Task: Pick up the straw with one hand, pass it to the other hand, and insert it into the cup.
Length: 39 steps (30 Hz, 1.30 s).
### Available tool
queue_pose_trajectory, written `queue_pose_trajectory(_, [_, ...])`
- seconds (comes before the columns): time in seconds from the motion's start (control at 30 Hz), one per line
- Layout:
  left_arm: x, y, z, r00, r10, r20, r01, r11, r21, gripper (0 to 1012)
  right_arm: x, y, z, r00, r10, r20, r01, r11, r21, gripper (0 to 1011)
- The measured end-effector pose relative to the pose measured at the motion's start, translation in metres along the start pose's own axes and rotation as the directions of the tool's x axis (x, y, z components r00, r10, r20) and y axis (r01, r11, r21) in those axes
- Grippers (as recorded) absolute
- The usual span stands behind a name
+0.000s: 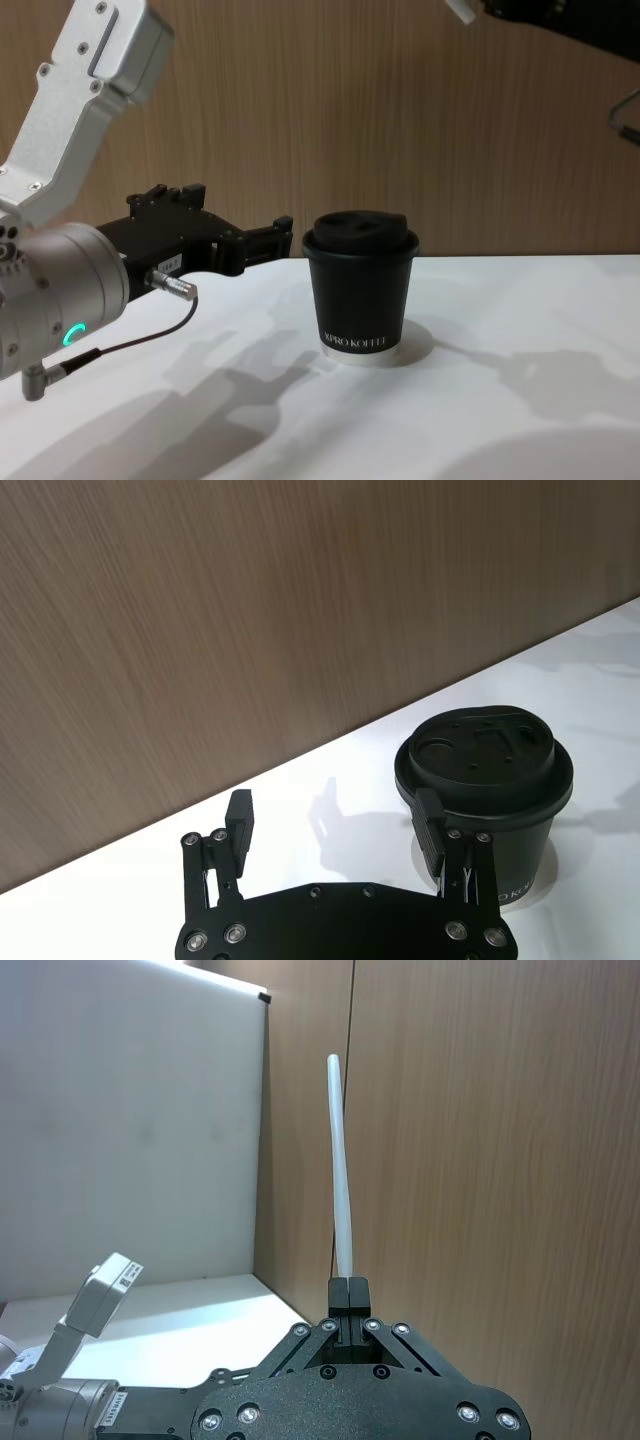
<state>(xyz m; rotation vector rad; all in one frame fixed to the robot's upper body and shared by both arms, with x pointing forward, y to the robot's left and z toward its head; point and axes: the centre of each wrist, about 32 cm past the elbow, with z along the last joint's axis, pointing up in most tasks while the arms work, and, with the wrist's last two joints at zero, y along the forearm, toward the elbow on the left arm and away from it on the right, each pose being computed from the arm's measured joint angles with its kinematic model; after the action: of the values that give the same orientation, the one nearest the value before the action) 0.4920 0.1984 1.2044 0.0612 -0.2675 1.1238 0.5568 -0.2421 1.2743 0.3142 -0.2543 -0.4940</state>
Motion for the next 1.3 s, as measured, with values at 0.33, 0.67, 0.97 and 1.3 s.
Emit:
queue_pose_trajectory(0.33, [0.0033, 0.0019, 0.0047, 0.9997, -0.010, -0.024, 0.010, 0.9998, -0.015, 1002, 0.000, 0.002, -0.002, 1.000, 0.002, -0.008, -0.002, 1.000, 0.000, 3])
queue_pose_trajectory(0.67, [0.0157, 0.0084, 0.0217, 0.9926, -0.063, -0.104, 0.055, 0.9952, -0.081, 1002, 0.000, 0.002, -0.003, 1.000, 0.003, -0.011, -0.003, 1.000, 0.001, 2])
queue_pose_trajectory(0.97, [0.0325, 0.0164, 0.0434, 0.9649, -0.167, -0.203, 0.130, 0.9738, -0.187, 1001, 0.000, 0.003, -0.004, 1.000, 0.002, -0.013, -0.002, 1.000, 0.001, 2])
queue_pose_trajectory(1.3, [0.0460, 0.0203, 0.0597, 0.9113, -0.298, -0.284, 0.204, 0.9260, -0.317, 1002, 0.001, 0.003, -0.004, 1.000, 0.002, -0.014, -0.002, 1.000, 0.000, 2])
